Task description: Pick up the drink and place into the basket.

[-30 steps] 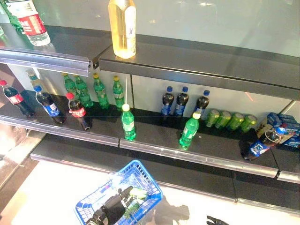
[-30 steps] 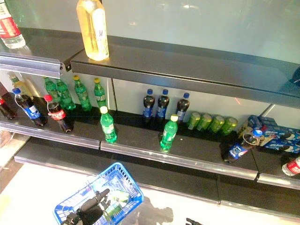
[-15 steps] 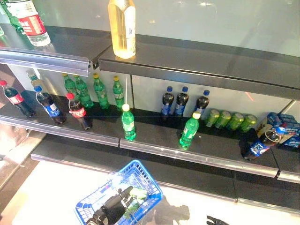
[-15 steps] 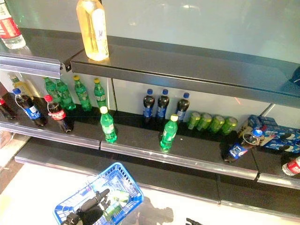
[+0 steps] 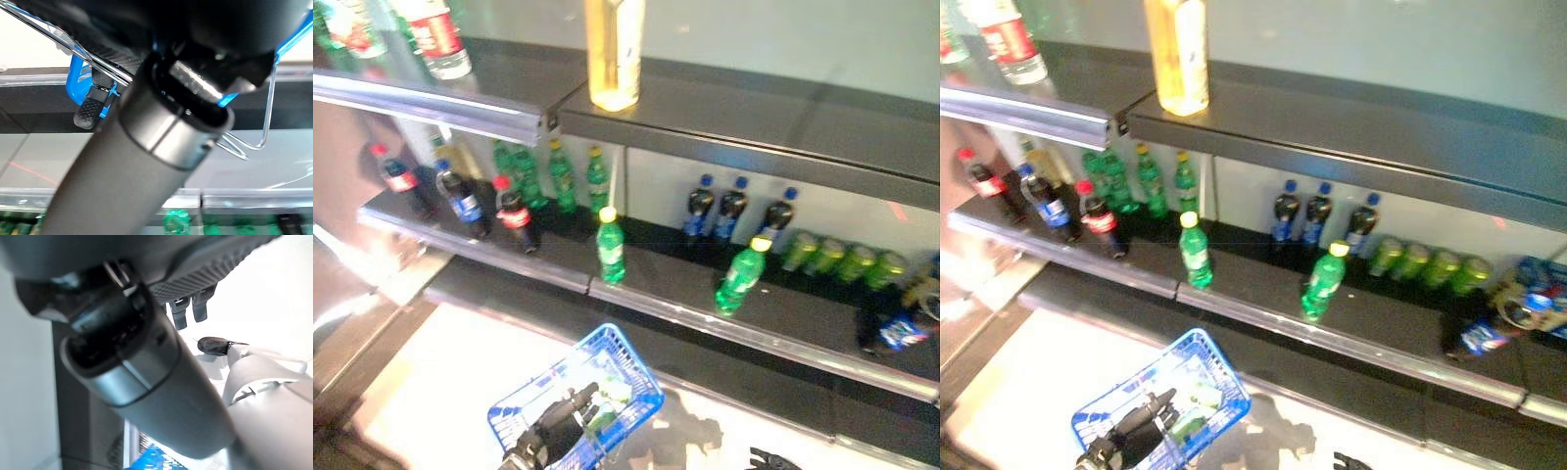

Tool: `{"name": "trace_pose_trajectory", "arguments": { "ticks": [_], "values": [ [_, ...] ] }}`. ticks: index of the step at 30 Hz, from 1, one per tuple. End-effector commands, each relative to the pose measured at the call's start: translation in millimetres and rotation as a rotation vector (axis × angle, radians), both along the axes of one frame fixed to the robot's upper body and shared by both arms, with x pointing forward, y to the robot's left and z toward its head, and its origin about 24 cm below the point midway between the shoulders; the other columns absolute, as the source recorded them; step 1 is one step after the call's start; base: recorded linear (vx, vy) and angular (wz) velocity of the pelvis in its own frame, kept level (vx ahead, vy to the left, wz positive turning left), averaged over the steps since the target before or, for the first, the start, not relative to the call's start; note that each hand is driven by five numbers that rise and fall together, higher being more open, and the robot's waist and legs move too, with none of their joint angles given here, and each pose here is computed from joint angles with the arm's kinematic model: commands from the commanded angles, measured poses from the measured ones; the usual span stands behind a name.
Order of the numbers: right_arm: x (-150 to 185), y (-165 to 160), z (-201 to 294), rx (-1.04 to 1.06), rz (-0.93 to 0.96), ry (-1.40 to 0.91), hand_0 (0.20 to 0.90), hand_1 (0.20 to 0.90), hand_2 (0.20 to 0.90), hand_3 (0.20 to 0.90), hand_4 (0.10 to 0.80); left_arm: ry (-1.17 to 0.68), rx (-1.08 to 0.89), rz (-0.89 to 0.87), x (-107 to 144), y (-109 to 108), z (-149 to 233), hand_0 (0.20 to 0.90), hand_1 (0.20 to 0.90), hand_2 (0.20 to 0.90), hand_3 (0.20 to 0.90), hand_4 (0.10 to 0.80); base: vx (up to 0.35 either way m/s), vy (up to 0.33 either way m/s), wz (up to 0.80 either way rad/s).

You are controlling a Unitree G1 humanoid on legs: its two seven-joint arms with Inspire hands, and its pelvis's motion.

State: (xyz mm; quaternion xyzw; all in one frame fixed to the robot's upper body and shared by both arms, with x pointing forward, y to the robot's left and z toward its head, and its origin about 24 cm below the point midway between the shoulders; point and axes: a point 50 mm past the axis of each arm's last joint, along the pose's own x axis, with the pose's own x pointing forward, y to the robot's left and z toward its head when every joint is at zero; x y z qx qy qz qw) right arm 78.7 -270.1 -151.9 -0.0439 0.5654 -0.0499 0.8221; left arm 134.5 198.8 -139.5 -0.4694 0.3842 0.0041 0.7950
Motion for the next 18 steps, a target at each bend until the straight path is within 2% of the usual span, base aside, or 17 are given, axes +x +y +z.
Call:
{"name": "trace_pose_trajectory", "arguments": {
  "ticks": [1,6,12,18],
  "values": [
    [25.3,-0.3,4.9,-0.002,-0.04,-0.078,0.9,0.9,0.9,0.9,0.8,-0.227,-0.062,-0.081,38.0,1.1,26.1,0.3,0.3,0.3,0.2,0.1,-0.087,0.059,1.17],
    [18.0,-5.8,5.2,-0.018,-0.05,-0.074,0.9,0.9,0.9,0.9,0.8,-0.227,-0.066,-0.099,40.8,2.2,28.4,0.3,0.3,0.3,0.2,0.1,-0.01,0.103,0.85],
    [11.9,-4.2,3.8,0.011,-0.04,-0.072,0.9,0.9,0.9,0.9,0.8,-0.222,-0.075,-0.1,36.3,-0.7,26.2,0.3,0.3,0.3,0.2,0.1,0.081,0.241,0.32],
    [24.7,21.8,0.4,0.07,0.098,-0.09,0.9,0.9,0.9,0.9,0.8,-0.239,-0.076,-0.045,29.3,8.5,24.6,0.3,0.3,0.3,0.2,0.1,0.025,0.07,0.23]
  ]
}}
